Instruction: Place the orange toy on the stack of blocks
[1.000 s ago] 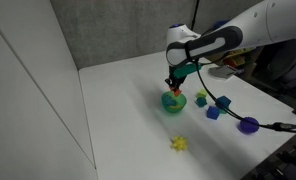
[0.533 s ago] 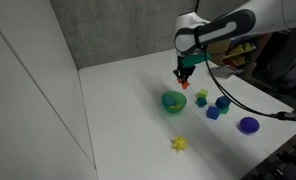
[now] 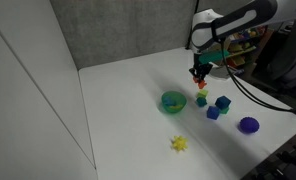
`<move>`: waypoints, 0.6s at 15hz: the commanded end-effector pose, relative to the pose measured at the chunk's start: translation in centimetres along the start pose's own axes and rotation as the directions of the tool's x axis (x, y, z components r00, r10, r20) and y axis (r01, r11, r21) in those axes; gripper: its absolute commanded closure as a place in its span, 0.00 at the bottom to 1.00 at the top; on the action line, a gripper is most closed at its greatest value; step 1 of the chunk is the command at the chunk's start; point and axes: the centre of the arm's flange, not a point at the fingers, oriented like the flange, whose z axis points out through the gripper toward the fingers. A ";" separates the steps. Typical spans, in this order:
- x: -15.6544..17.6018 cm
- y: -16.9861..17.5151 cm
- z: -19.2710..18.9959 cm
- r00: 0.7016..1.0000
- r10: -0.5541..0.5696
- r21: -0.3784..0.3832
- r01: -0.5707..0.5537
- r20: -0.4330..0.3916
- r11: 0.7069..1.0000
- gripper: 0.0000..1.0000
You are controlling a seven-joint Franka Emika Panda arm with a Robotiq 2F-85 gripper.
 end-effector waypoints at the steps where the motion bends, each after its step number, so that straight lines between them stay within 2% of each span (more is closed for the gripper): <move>1: -4.8 3.3 -0.5 1.000 -0.003 -0.019 0.003 0.029 1.000 0.94; 6: -8.4 6.2 0.4 0.996 0.025 -0.058 -0.020 0.090 0.998 0.94; 9: -9.0 7.9 1.7 0.993 0.042 -0.078 -0.033 0.109 0.996 0.93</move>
